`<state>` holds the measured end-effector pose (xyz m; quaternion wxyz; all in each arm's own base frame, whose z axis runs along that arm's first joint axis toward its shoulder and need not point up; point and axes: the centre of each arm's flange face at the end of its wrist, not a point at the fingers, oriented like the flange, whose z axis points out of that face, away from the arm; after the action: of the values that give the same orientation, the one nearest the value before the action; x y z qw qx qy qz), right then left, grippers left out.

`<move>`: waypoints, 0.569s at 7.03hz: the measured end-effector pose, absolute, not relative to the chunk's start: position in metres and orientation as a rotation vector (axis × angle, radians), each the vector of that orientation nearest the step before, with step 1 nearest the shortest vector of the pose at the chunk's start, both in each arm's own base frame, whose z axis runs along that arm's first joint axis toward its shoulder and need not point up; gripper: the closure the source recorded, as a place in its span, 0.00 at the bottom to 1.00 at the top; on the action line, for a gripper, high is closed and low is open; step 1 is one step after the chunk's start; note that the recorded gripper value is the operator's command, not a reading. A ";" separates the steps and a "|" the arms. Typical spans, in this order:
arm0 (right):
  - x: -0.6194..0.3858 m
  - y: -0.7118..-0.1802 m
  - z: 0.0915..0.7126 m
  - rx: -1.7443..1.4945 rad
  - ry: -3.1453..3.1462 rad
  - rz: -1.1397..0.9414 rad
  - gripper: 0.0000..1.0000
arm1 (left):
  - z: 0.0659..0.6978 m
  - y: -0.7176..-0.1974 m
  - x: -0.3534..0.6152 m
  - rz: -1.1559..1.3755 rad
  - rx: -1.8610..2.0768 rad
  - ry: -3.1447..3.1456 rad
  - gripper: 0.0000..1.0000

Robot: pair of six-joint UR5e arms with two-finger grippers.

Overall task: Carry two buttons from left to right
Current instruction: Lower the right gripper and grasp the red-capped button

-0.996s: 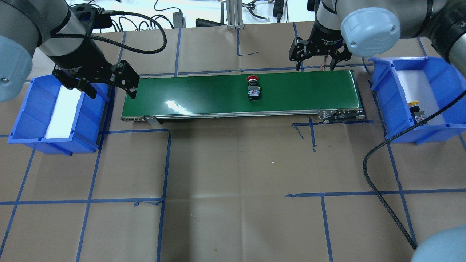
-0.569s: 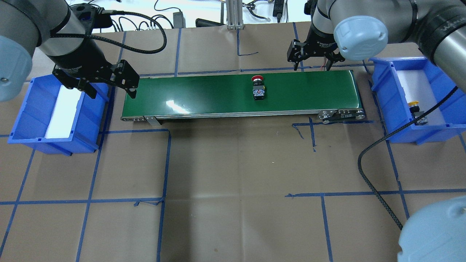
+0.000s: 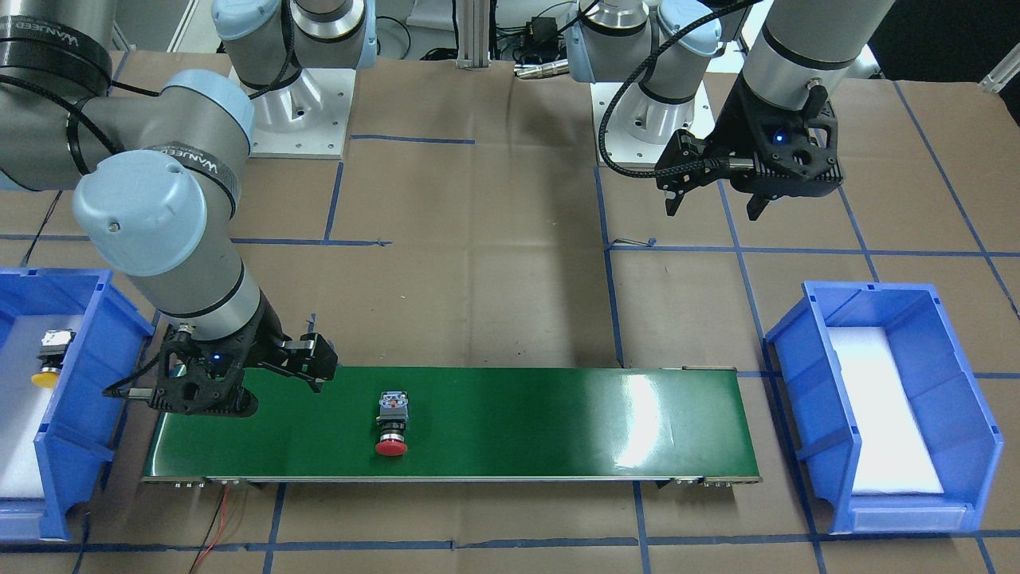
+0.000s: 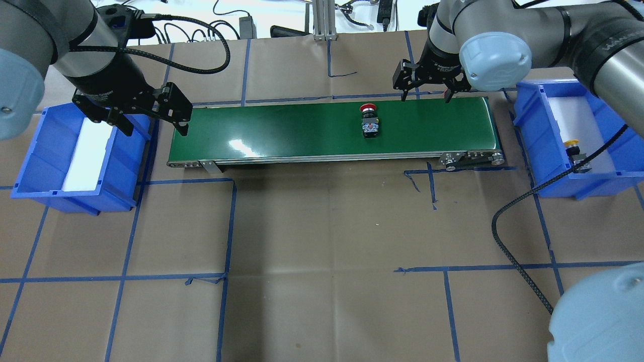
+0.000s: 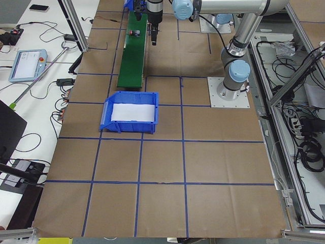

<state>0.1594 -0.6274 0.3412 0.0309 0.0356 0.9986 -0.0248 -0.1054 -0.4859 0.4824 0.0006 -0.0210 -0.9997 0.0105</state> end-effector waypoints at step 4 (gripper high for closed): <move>0.164 -0.641 0.314 0.106 3.018 -0.124 0.01 | 0.482 -0.486 -0.105 0.031 -0.066 -3.139 0.00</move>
<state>0.1640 -0.6406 0.3140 0.0596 0.0350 0.9968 -0.0408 -0.1055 -0.4858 0.4818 0.0009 -0.0210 -0.9997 0.0099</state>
